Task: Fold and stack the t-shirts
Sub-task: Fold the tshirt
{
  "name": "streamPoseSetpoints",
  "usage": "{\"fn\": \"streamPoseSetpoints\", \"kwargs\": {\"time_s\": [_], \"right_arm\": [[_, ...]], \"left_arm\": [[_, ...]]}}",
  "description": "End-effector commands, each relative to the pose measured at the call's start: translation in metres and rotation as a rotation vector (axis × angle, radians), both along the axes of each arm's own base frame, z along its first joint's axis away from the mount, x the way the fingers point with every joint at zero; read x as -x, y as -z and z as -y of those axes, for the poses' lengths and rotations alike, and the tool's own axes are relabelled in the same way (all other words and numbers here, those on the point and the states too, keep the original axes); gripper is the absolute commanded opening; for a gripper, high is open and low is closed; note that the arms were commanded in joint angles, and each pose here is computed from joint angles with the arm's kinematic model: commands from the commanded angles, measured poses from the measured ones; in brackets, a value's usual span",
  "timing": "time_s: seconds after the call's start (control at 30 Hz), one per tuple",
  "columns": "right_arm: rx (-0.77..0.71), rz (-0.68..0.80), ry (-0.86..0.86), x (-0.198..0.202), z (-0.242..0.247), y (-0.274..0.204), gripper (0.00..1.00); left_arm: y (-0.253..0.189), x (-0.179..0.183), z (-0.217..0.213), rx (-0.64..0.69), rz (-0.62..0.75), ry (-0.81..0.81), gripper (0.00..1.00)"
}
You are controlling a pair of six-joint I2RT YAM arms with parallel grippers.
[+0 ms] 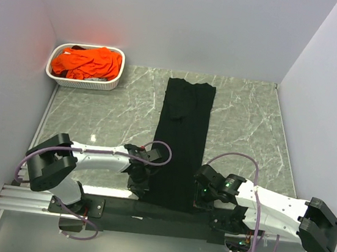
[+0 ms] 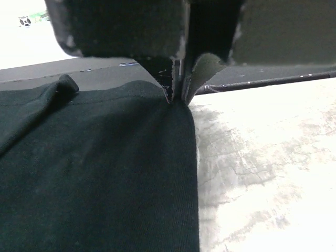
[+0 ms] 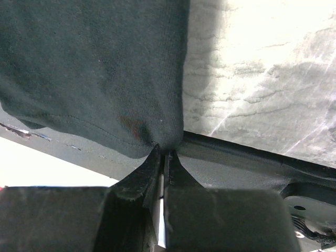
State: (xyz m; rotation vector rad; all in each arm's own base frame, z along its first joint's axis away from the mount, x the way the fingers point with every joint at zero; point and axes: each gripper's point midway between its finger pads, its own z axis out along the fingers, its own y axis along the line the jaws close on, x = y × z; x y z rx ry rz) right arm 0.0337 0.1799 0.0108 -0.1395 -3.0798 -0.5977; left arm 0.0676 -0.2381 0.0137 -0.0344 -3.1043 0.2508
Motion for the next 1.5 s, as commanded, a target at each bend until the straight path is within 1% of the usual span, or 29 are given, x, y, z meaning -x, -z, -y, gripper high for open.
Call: {"fn": "streamPoseSetpoints", "kwargs": {"time_s": [0.0,0.13,0.17,0.23,0.27,0.3,0.37,0.43,0.5,0.53,0.57,0.6,0.63,0.67,0.73,0.77,0.83,0.93,1.0,1.03,1.17,1.23,1.33,1.47], "right_arm": [[0.024,0.028,-0.024,-0.003,0.003,-0.002,0.0],[-0.005,0.008,-0.062,0.003,0.001,-0.009,0.0],[-0.003,-0.022,-0.074,0.01,0.004,-0.011,0.0],[-0.016,-0.028,-0.098,0.016,0.007,-0.017,0.0],[0.012,-0.043,-0.103,0.021,0.015,-0.017,0.0],[0.001,-0.026,-0.107,0.019,0.014,-0.024,0.0],[0.023,-0.017,-0.124,0.02,0.02,-0.029,0.0],[0.032,0.04,-0.121,0.005,0.018,-0.041,0.0],[0.045,0.077,-0.112,-0.011,0.014,-0.054,0.0],[0.079,0.125,-0.114,-0.023,0.018,-0.056,0.0],[0.081,0.158,-0.085,-0.039,0.016,-0.067,0.0],[0.107,0.163,-0.084,-0.048,0.018,-0.068,0.0],[0.136,0.202,-0.099,-0.061,0.023,-0.071,0.0],[0.154,0.219,-0.07,-0.074,0.028,-0.076,0.0],[0.175,0.279,-0.077,-0.101,0.028,-0.089,0.0],[0.186,0.294,-0.046,-0.115,0.033,-0.092,0.0],[0.195,0.33,-0.057,-0.138,0.032,-0.102,0.0],[0.195,0.379,-0.039,-0.172,0.03,-0.114,0.0],[0.21,0.41,-0.018,-0.195,0.03,-0.12,0.0],[0.213,0.422,-0.024,-0.202,0.03,-0.121,0.0],[0.228,0.468,-0.002,-0.233,0.031,-0.13,0.0],[0.246,0.474,0.008,-0.244,0.035,-0.129,0.0],[0.241,0.5,0.023,-0.262,0.035,-0.133,0.0],[0.242,0.513,0.03,-0.28,0.034,-0.131,0.0]], "left_arm": [[0.009,0.01,-0.005,-0.043,-0.028,0.015,0.01],[0.008,0.022,-0.015,-0.075,-0.052,0.025,0.01],[0.006,0.029,-0.018,-0.074,-0.06,0.038,0.01],[0.001,0.039,-0.024,-0.083,-0.077,0.036,0.01],[-0.005,0.046,-0.023,-0.054,-0.08,0.051,0.01],[-0.007,0.05,-0.022,-0.038,-0.089,0.05,0.01],[-0.016,0.051,-0.015,0.013,-0.091,0.056,0.01],[-0.021,0.047,-0.01,0.026,-0.078,0.072,0.01],[-0.031,0.033,0.004,0.049,-0.05,0.091,0.01],[-0.034,0.025,0.008,0.055,-0.025,0.09,0.01],[-0.042,0.011,0.016,0.077,0.002,0.085,0.01],[-0.047,0.001,0.02,0.085,0.022,0.077,0.01],[-0.05,-0.011,0.02,0.084,0.05,0.065,0.01],[-0.058,-0.032,0.024,0.101,0.078,0.025,0.01],[-0.064,-0.055,0.021,0.103,0.118,0.012,0.01],[-0.072,-0.077,0.021,0.117,0.149,-0.027,0.01],[-0.077,-0.1,0.018,0.12,0.186,-0.045,0.01],[-0.089,-0.146,0.016,0.14,0.25,-0.102,0.01],[-0.086,-0.164,0.013,0.115,0.276,-0.109,0.01],[-0.087,-0.179,0.013,0.113,0.294,-0.126,0.01],[-0.09,-0.21,0.015,0.123,0.336,-0.144,0.01],[-0.093,-0.23,0.011,0.1,0.388,-0.168,0.01],[-0.096,-0.254,0.009,0.09,0.44,-0.19,0.01],[-0.097,-0.277,0.009,0.088,0.476,-0.2,0.01]]}}
